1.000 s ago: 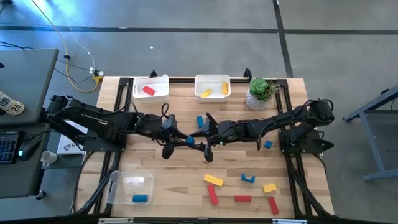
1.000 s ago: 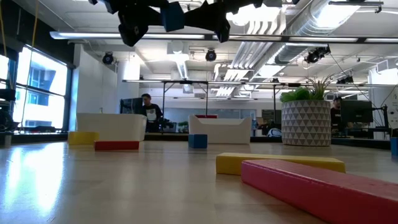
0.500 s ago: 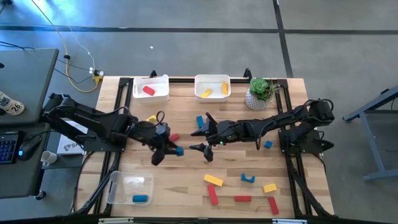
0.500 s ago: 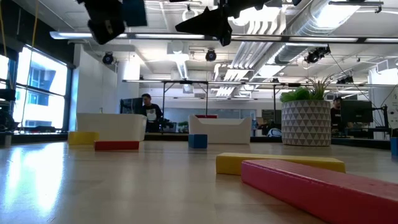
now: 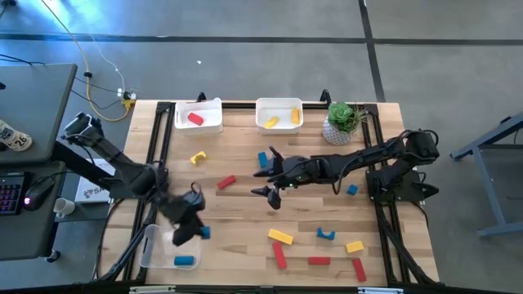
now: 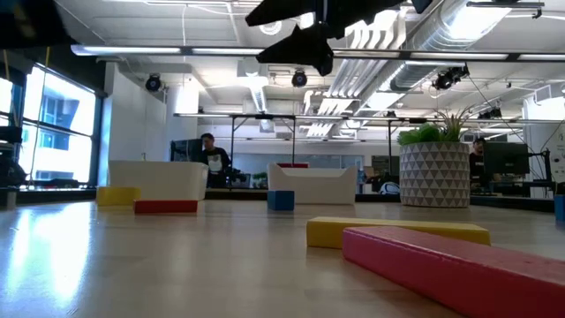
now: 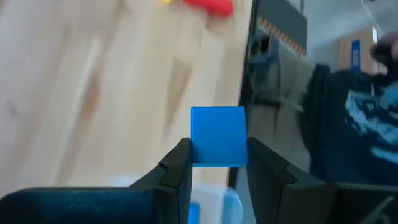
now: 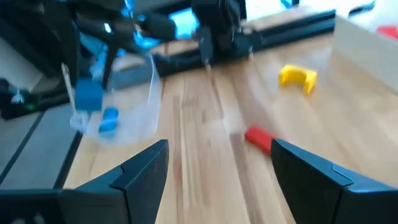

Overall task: Sort & place blocks by color
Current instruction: Put the blue block into the transparent bin

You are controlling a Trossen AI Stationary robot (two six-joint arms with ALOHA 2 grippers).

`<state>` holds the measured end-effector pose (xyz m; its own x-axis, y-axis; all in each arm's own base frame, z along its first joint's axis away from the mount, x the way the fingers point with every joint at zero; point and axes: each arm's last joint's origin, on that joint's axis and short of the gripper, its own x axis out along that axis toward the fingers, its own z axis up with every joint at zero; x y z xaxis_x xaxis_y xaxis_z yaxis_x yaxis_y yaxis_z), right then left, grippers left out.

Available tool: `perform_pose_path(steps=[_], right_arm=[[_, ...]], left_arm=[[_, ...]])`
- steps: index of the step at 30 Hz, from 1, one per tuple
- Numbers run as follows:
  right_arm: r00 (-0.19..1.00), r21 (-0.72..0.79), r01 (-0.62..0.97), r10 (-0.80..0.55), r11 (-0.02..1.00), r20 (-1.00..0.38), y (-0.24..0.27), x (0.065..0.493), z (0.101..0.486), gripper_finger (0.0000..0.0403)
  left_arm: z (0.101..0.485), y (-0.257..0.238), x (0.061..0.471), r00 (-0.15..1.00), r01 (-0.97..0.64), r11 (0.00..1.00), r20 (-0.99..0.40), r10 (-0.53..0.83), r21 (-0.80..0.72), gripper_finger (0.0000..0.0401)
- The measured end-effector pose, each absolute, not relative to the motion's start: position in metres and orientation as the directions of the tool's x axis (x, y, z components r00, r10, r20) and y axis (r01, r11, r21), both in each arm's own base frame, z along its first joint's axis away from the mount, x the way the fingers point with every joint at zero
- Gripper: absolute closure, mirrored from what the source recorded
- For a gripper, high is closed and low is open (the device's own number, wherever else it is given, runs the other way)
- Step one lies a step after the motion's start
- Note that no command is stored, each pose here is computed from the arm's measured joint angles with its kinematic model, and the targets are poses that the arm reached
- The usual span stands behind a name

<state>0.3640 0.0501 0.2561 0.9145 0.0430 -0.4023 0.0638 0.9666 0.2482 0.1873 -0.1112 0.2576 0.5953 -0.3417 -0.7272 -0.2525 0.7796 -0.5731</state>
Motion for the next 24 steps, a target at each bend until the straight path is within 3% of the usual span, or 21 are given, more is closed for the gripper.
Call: perform_pose_path(steps=[7, 14, 24], right_arm=[[0.814, 0.341, 0.114, 0.109, 0.933, -0.571, 0.051, 0.355, 0.240, 0.0134], [0.600, 0.408, 0.232, 0.200, 0.883, -0.775, 0.054, 0.335, 0.219, 0.0134], [0.379, 0.359, 0.327, 0.227, 0.874, -0.897, 0.079, 0.310, 0.207, 0.0134]], left_arm=[[0.252, -0.140, 0.167, 0.513, -0.308, 0.740, -0.759, -0.400, -0.598, 0.0307], [0.244, -0.158, 0.155, 0.442, -0.401, 0.704, -0.797, -0.412, -0.586, 0.0307], [0.226, -0.170, 0.153, 0.346, -0.495, 0.707, -0.861, -0.374, -0.506, 0.0304]])
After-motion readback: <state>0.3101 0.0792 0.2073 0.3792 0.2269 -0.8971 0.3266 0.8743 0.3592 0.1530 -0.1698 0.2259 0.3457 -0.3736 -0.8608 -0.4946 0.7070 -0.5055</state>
